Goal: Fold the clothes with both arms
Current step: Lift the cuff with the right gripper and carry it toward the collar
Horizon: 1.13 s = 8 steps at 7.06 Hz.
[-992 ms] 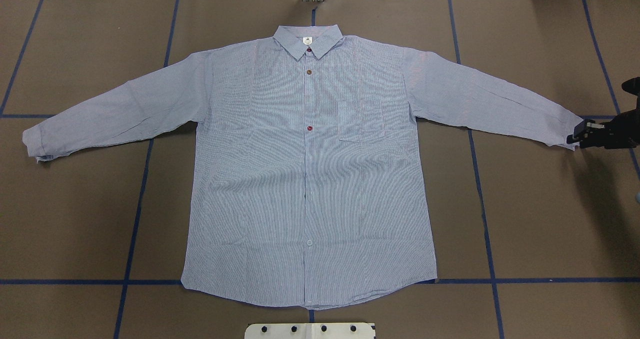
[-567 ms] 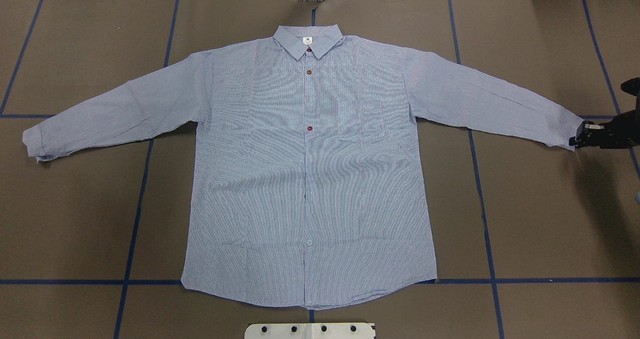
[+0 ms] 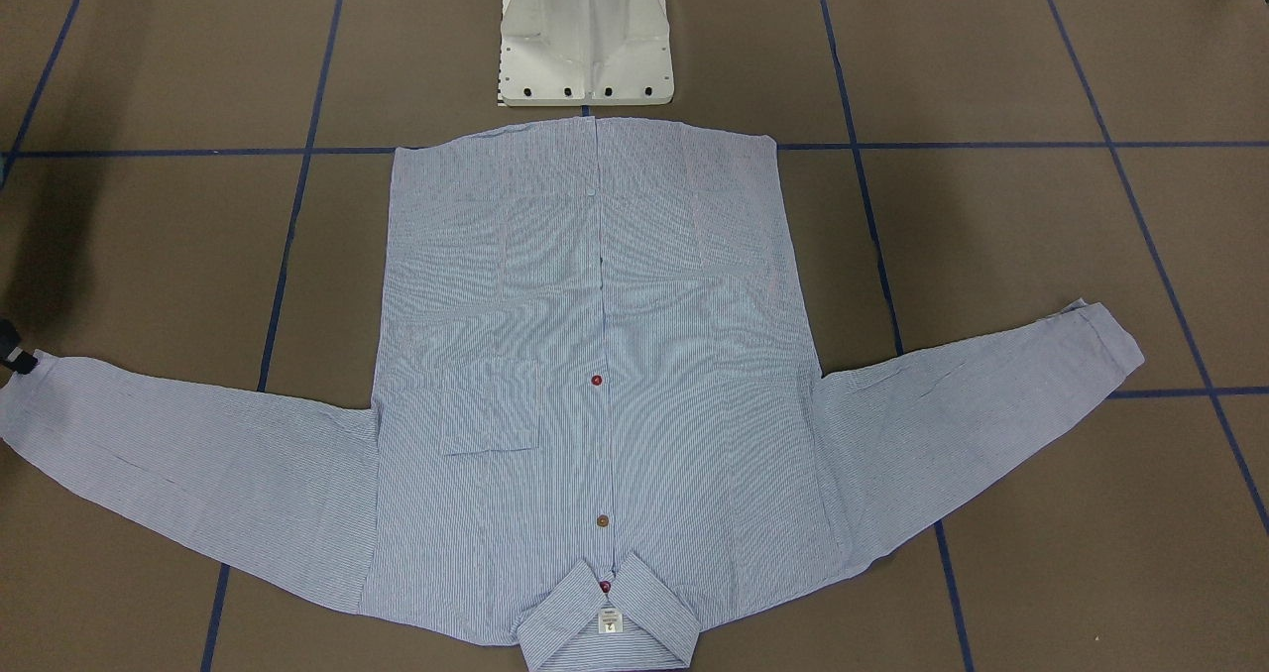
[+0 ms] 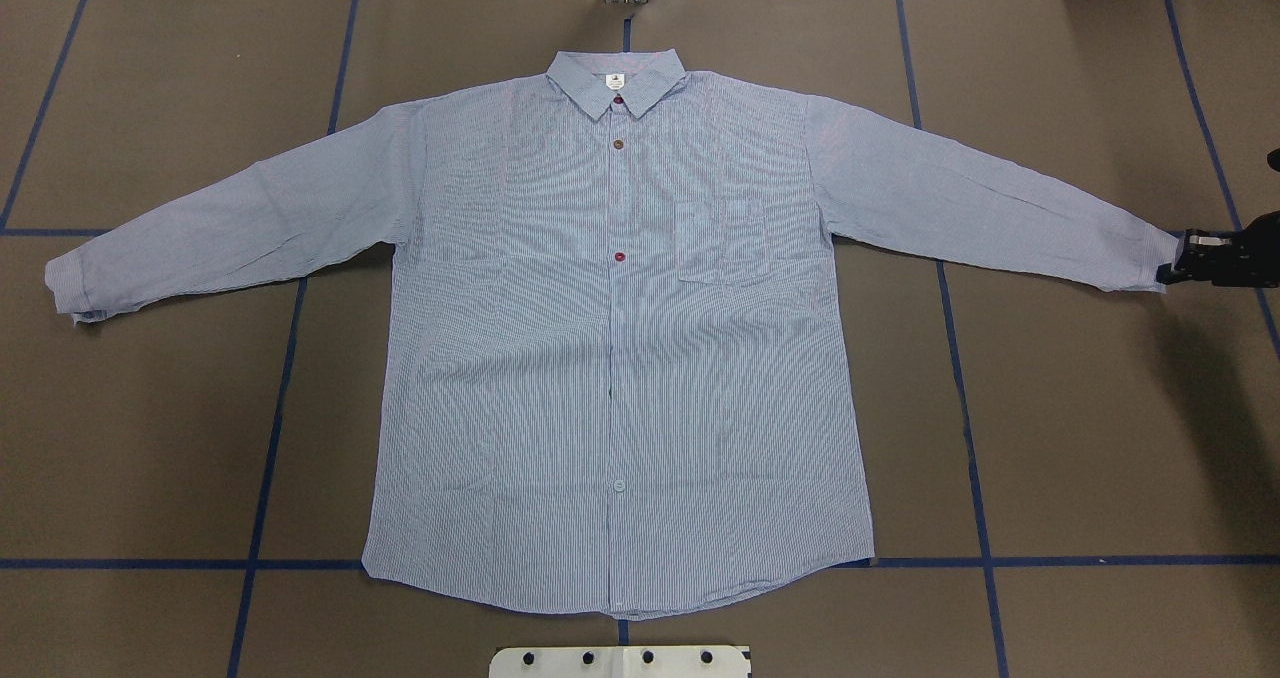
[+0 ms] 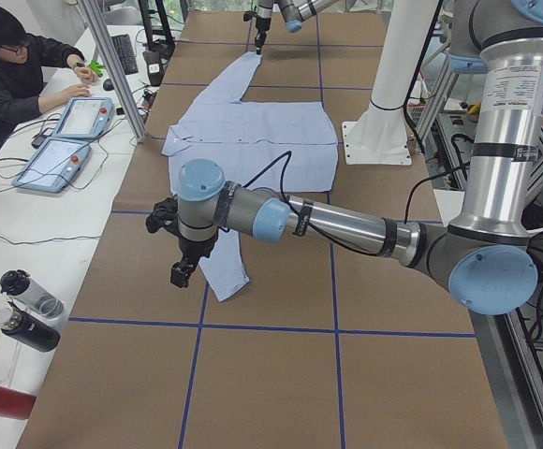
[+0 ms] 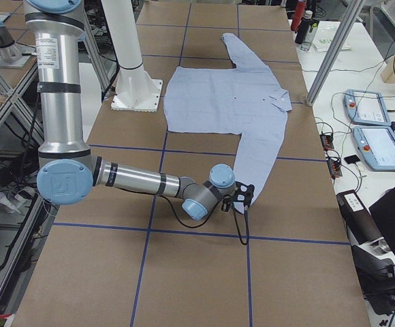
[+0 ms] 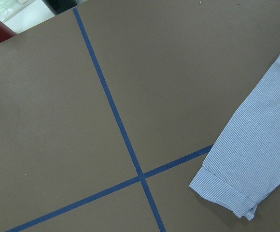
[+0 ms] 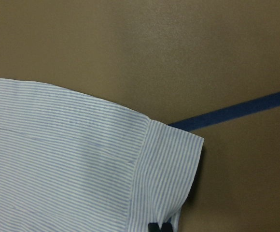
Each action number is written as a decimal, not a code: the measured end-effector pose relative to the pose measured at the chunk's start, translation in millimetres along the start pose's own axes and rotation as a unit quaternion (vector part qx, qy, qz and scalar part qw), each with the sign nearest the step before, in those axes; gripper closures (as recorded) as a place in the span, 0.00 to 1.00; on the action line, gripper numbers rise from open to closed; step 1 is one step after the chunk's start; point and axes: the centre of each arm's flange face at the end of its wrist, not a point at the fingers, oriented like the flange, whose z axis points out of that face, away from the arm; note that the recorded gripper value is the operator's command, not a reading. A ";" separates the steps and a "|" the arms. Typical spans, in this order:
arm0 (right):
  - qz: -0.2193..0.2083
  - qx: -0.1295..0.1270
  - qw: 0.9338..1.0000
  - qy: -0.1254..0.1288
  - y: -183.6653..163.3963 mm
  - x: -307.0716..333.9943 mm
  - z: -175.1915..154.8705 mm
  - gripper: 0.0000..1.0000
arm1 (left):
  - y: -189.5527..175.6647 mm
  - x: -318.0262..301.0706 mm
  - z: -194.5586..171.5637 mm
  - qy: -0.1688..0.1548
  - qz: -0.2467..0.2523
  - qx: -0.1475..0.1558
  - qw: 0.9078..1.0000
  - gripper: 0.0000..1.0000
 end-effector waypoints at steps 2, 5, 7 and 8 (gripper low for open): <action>-0.016 0.004 0.999 -0.044 -9.0 -26.0 -39.0 1.00 | 0.1 0.0 0.1 0.000 0.000 0.000 1.000 0.01; -0.117 0.016 0.985 -0.127 -22.6 -174.1 -72.4 1.00 | 1.2 -0.5 0.9 0.000 -0.001 -0.001 1.000 0.01; -0.163 -0.003 0.976 -0.147 -30.5 -317.9 -68.0 1.00 | 4.3 -1.6 2.7 0.001 -0.003 -0.003 1.000 0.01; -0.173 -0.010 0.976 -0.135 -24.7 -399.2 -62.1 1.00 | 6.3 -2.2 3.8 0.001 -0.004 -0.005 1.000 0.01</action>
